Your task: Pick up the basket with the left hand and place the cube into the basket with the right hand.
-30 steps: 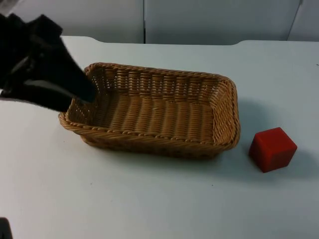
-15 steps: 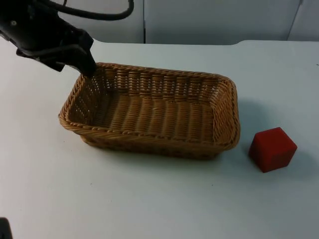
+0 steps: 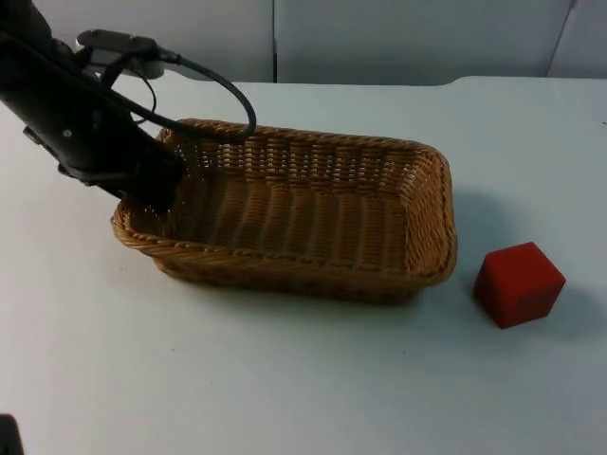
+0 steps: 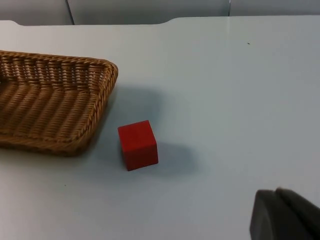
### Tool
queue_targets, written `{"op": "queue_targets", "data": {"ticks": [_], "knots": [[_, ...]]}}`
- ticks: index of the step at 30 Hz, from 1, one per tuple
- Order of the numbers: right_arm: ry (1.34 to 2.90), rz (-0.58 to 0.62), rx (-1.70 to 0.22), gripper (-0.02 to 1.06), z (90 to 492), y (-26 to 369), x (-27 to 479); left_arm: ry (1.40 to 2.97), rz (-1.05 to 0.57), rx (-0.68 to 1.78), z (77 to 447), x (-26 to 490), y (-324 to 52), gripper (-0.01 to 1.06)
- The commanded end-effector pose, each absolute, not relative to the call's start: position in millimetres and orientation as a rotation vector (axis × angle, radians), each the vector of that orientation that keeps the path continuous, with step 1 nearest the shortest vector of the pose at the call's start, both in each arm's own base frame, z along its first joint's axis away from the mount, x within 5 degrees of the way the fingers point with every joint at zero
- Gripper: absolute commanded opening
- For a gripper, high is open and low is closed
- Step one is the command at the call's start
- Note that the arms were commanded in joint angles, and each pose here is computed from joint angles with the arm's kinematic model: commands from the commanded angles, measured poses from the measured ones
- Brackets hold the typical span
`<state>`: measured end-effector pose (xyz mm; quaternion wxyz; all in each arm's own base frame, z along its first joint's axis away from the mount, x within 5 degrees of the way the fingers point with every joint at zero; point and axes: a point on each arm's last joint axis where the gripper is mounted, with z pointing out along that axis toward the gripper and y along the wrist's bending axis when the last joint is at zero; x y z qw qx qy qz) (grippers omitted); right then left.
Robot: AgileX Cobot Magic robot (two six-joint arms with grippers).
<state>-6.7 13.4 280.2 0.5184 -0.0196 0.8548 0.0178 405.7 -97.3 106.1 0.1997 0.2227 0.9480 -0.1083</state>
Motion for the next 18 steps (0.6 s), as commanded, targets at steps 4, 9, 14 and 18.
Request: {"op": "queue_targets", "data": {"ticks": [4, 9, 14, 18], "knots": [[2.044, 0.05, -0.052, 0.0, 279.4, 13.7, -6.3, 2.636, -0.302, 0.561, 109.5, 411.1, -98.4, 0.0], [2.044, 0.05, -0.052, 0.0, 279.4, 13.7, -6.3, 2.712, -0.435, 0.422, 136.5, 421.1, -94.7, 0.0], [2.044, 0.05, -0.052, 0.0, 279.4, 13.7, -6.3, 2.704, -0.484, 0.401, 176.1, 416.6, -85.3, 0.0], [2.044, 0.051, -0.05, 0.0, 279.4, 13.7, -6.3, 2.664, -0.492, 0.364, 204.4, 411.3, -77.2, 0.0]]}}
